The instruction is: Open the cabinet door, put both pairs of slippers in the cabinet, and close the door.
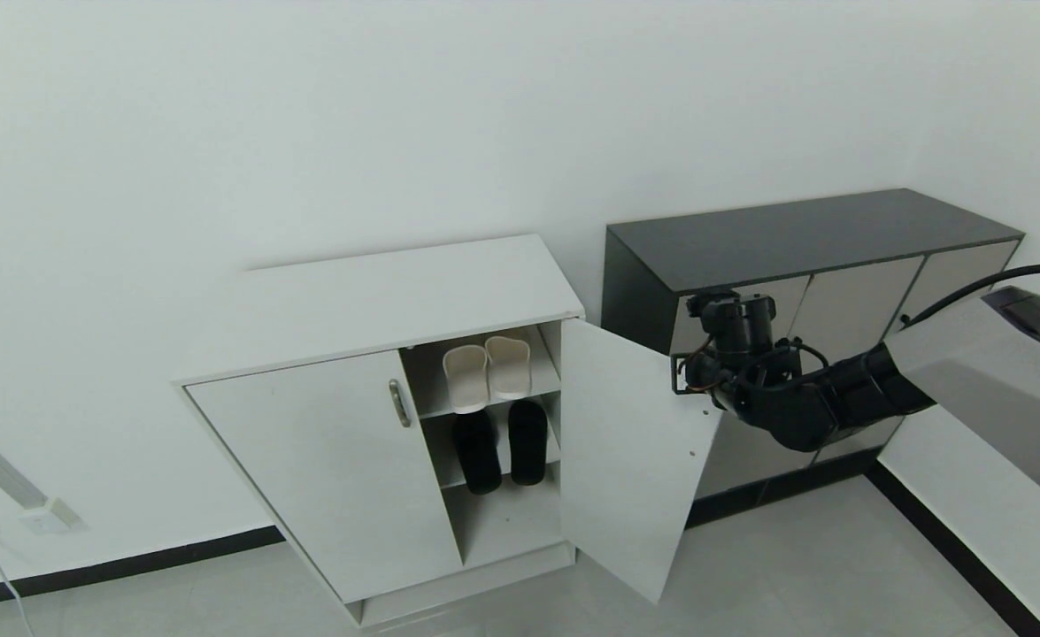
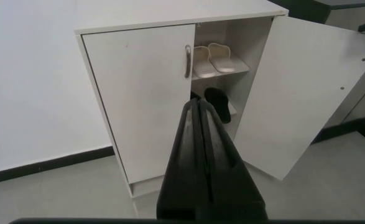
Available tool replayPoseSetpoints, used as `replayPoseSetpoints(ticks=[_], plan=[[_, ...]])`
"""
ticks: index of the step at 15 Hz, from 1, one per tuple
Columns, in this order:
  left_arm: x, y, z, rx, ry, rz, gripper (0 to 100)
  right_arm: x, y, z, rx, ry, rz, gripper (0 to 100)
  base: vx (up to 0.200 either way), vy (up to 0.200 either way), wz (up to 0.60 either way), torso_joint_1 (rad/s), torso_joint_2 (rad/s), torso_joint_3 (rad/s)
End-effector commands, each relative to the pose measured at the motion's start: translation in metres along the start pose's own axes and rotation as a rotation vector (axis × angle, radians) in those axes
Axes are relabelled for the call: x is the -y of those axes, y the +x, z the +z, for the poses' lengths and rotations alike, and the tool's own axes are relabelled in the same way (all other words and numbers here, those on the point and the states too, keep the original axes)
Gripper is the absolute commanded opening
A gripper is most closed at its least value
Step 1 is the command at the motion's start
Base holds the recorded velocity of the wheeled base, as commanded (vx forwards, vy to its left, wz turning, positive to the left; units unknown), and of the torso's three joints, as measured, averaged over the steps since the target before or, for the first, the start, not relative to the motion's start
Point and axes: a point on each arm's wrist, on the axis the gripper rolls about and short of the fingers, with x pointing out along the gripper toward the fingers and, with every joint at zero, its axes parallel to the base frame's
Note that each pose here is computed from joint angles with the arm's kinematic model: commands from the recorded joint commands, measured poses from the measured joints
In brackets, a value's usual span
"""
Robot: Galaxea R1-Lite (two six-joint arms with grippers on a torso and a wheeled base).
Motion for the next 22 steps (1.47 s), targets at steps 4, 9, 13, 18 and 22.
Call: replayPoseSetpoints(ticks=[4, 9, 13, 18, 22], plan=[[0.0, 0.0, 0.0, -0.002, -0.001, 0.002, 0, -0.018, -0.028, -0.001, -0.046, 0.007, 0.053, 0, 0.0, 0.0, 0.0, 0.0, 0.0, 0.0], [0.0, 0.0, 0.0, -0.002, -0.001, 0.002, 0, -0.066, -0.08, -0.015, -0.08, -0.029, 0.21, 0, 0.0, 0.0, 0.0, 0.0, 0.0, 0.0], [0.0, 0.0, 0.0, 0.0, -0.001, 0.0, 0, -0.091, -0.106, -0.017, -0.076, -0.05, 0.302, 0, 0.0, 0.0, 0.0, 0.0, 0.0, 0.0], [0.0, 0.0, 0.0, -0.002, -0.002, 0.003, 0, -0.09, -0.136, -0.014, -0.076, -0.045, 0.438, 0, 0.0, 0.0, 0.0, 0.0, 0.0, 0.0], [0.0, 0.0, 0.0, -0.002, -0.001, 0.002, 0, -0.087, -0.138, -0.018, -0.088, -0.061, 0.437, 0, 0.0, 0.0, 0.0, 0.0, 0.0, 0.0]])
